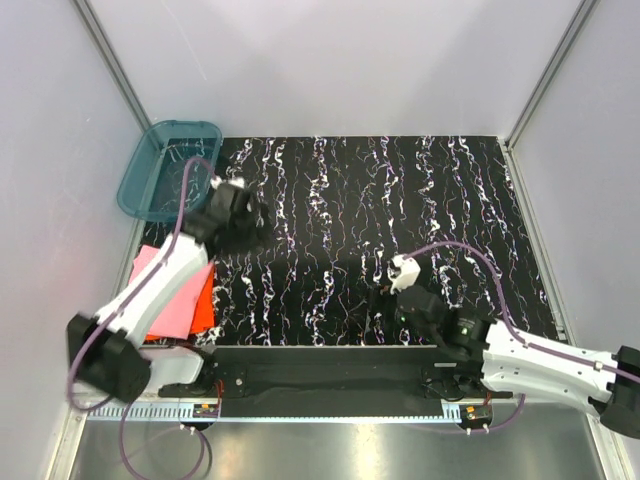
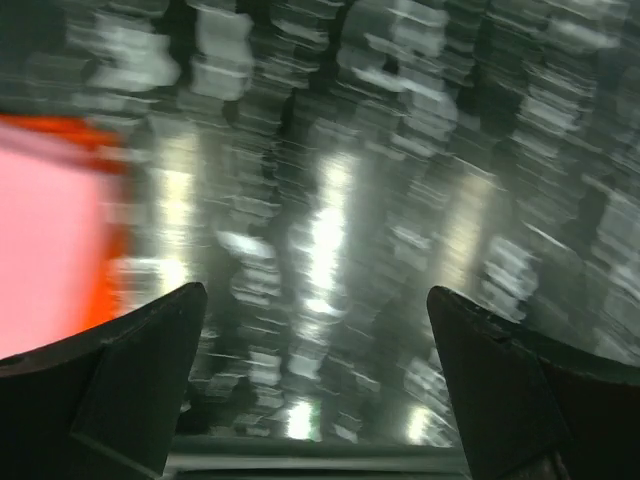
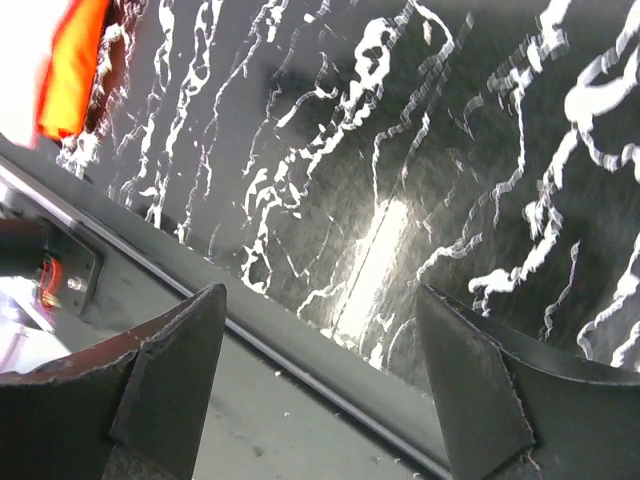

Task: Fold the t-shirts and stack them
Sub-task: Reset both grippers

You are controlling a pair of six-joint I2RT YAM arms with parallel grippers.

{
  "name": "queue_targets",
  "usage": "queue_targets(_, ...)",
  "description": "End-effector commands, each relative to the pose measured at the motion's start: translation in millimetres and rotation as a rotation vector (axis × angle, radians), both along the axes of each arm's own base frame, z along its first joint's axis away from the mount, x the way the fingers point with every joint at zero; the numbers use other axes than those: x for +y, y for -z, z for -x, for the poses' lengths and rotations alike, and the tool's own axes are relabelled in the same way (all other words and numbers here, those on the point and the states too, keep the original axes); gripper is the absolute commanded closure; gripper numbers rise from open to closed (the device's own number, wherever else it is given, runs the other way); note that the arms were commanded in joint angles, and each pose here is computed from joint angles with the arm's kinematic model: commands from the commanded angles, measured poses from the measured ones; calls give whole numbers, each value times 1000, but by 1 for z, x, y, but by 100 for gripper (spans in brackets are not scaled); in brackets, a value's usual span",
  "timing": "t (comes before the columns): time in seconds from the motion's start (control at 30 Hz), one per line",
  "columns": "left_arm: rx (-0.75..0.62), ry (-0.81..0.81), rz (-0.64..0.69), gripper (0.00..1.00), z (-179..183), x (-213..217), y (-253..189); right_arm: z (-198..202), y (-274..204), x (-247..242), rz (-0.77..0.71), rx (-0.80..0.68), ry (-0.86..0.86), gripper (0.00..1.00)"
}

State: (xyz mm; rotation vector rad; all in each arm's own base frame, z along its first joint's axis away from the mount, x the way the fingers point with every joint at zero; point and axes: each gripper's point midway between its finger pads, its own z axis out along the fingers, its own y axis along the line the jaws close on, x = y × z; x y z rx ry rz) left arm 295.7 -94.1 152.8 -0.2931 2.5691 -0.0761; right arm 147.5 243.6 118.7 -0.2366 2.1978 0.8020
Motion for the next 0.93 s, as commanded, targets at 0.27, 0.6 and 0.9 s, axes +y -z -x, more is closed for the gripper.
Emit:
queue_targets(0.27,-128,345,978,1,126,-169,10,-3,-7,-43,-589,158,391,9)
queue_targets(0.6,-479,429,1534,1,182,-129,-43,18,-13,-22,-822,325,288,0)
queue_targets(0.9,-677,576,1867,1,222,-93,-133,67,-135,-15,-1178,177,-152,0)
